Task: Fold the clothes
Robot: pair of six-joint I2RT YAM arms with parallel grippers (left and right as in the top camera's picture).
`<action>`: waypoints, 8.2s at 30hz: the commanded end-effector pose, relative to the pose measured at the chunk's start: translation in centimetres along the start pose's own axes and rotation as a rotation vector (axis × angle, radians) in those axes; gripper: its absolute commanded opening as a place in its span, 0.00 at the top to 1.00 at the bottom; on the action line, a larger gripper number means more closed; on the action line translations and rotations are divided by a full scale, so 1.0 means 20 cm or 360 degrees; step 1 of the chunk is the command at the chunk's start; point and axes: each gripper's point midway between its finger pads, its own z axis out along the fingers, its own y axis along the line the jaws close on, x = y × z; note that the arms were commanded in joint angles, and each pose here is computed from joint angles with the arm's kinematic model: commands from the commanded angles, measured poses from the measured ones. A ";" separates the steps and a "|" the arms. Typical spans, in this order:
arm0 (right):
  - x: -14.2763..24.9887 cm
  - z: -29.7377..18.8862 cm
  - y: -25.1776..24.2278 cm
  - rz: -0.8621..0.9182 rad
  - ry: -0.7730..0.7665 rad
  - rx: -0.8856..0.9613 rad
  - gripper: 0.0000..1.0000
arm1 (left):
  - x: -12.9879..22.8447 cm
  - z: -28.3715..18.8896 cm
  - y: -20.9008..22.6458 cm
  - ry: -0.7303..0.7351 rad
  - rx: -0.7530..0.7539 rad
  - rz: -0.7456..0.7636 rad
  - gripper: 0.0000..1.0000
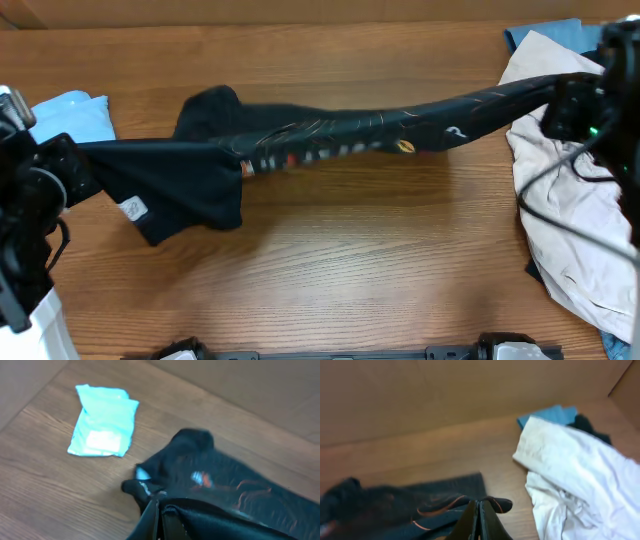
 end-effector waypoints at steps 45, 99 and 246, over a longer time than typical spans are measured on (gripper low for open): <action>-0.37 0.63 -0.03 0.0124 0.0065 0.0137 0.96 | -0.61 0.39 -0.47 -0.0088 0.0531 0.0250 0.96; 1.32 0.62 -0.42 0.0409 0.1625 0.0488 0.96 | 1.20 0.74 0.22 0.1502 -0.0482 -0.0018 0.96; 1.42 1.28 -0.23 0.0164 0.1310 0.0067 0.50 | 0.74 1.45 -0.41 0.0817 0.0397 -0.0132 0.96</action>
